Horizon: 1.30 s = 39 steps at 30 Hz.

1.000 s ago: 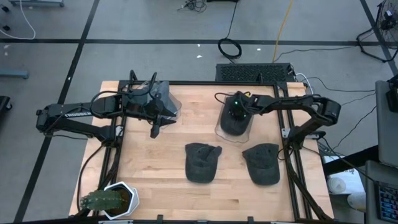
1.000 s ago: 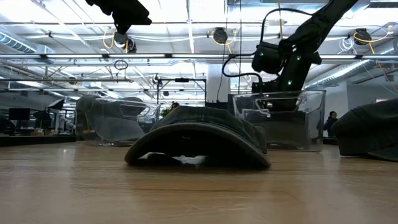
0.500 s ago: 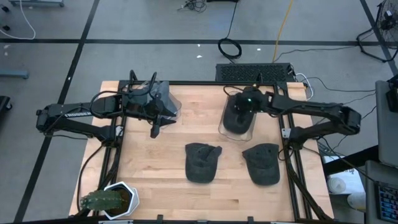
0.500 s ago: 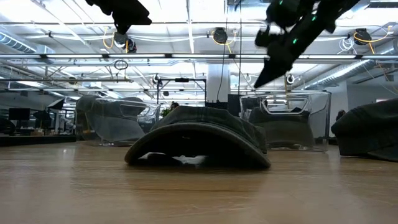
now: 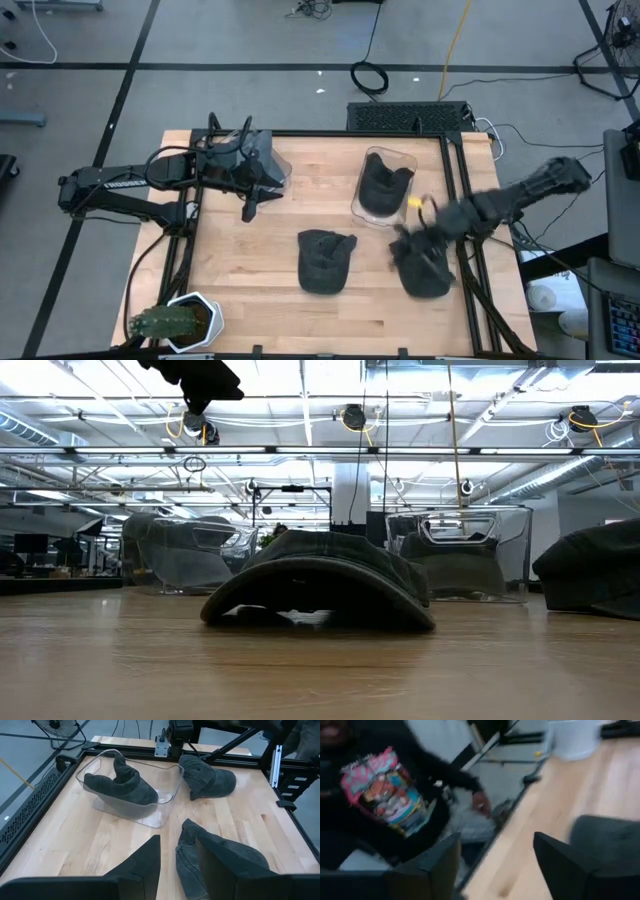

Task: Pick & Place hat
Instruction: Put the right black cap into the right transparent bin

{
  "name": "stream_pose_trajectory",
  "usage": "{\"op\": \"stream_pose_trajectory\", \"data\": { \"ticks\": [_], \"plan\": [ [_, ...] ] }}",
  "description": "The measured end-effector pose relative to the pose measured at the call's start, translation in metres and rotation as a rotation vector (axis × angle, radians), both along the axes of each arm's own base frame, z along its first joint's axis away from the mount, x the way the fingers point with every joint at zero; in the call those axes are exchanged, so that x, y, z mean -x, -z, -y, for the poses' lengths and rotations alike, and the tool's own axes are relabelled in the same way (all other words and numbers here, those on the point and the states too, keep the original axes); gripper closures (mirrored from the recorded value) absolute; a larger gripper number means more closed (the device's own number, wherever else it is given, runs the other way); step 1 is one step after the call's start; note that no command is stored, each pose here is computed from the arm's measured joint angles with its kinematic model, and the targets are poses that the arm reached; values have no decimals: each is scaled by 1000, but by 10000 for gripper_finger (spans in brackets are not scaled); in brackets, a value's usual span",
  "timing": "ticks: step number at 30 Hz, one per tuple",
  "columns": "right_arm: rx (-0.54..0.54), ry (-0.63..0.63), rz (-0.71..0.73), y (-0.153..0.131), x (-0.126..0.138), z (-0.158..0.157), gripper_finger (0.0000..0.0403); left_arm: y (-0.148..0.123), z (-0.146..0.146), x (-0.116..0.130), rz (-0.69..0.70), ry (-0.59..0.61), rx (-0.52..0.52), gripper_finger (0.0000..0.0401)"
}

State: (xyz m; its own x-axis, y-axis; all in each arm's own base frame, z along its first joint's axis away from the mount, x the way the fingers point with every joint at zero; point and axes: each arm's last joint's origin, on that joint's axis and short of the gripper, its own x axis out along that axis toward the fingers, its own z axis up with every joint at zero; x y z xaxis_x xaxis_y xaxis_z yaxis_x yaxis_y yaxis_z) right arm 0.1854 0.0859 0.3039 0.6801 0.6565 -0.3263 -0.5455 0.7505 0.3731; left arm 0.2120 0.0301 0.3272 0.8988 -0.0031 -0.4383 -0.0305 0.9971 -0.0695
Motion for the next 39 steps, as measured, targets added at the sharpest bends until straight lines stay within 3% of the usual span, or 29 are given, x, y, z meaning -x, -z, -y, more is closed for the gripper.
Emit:
{"op": "stream_pose_trajectory", "data": {
  "ticks": [2,5,13,19,23,28,33,36,39],
  "plan": [
    [19,-18,-25,8,9,-25,153,0,0,0,0,0,0,270],
    [117,64,-123,23,25,-54,153,0,0,0,1,0,0,270],
    [298,245,-471,63,57,-106,198,0,0,0,3,0,0,270],
    [593,321,-782,115,68,-114,224,0,0,0,3,0,0,270],
    [716,351,-835,135,66,-117,237,0,0,0,3,0,0,270],
    [733,366,-846,144,63,-120,245,0,0,0,3,0,0,270],
    [592,367,-912,127,60,-129,247,0,0,0,3,0,0,270],
    [544,383,-844,115,55,-135,251,0,0,0,3,0,0,270],
    [595,405,-830,122,54,-134,256,0,0,0,3,0,0,270]
  ]
}}
